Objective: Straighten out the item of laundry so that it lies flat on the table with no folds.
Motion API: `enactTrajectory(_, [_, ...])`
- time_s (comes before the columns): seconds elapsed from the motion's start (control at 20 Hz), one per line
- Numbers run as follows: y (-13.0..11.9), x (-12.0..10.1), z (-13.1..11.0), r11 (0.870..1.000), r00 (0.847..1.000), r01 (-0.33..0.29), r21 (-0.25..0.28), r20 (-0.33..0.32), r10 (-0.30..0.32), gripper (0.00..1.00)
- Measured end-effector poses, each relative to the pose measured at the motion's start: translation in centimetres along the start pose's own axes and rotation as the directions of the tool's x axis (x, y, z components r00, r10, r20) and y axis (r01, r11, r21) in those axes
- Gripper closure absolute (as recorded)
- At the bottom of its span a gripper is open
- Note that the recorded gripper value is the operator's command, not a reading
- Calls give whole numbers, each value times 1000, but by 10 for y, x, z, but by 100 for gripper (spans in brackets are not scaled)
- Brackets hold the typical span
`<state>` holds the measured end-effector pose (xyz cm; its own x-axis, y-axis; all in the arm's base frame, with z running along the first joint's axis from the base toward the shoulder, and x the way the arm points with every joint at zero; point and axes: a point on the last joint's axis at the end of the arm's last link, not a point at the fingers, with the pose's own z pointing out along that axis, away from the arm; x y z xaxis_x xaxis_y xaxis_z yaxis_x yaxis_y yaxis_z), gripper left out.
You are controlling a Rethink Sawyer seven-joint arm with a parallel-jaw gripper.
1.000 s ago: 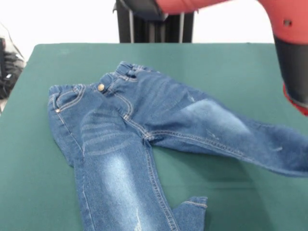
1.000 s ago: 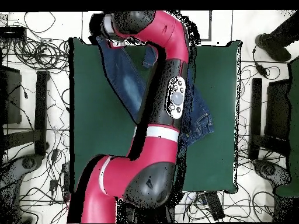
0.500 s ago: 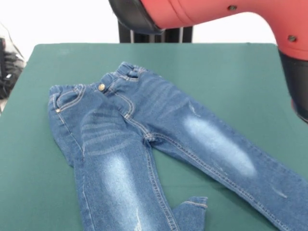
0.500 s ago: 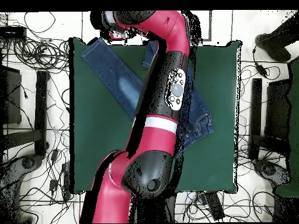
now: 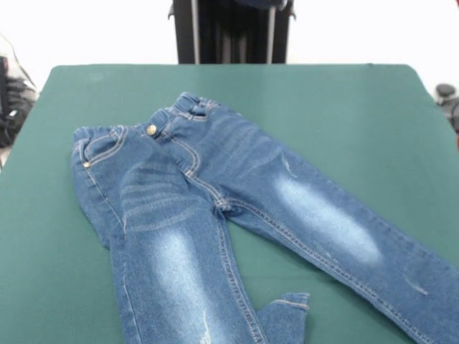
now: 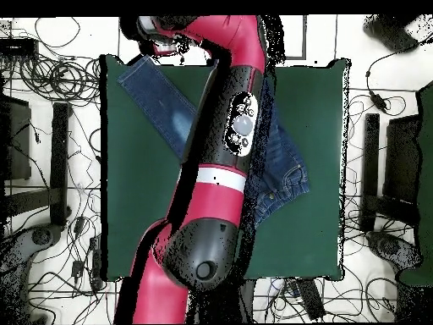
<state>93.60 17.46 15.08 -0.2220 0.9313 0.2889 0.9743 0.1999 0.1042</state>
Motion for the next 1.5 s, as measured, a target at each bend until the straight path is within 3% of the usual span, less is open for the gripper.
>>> enactTrajectory(0.15, [-4, -5, -5, 1000, 998, 15, 18, 68, -16, 0])
enactTrajectory(0.35, [-13, -20, -22, 999, 983, 15, 46, 182, -23, 0])
enactTrajectory(0.6, [-33, -47, -54, 997, 960, -37, 67, 279, 17, 0])
enactTrajectory(0.85, [-63, -81, -81, 989, 948, -125, 83, 304, 95, 0])
enactTrajectory(1.1, [-91, -110, -90, 980, 944, -170, 105, 304, 131, 0])
enactTrajectory(1.5, [-136, -160, -81, 987, 939, -113, 115, 336, 68, 0])
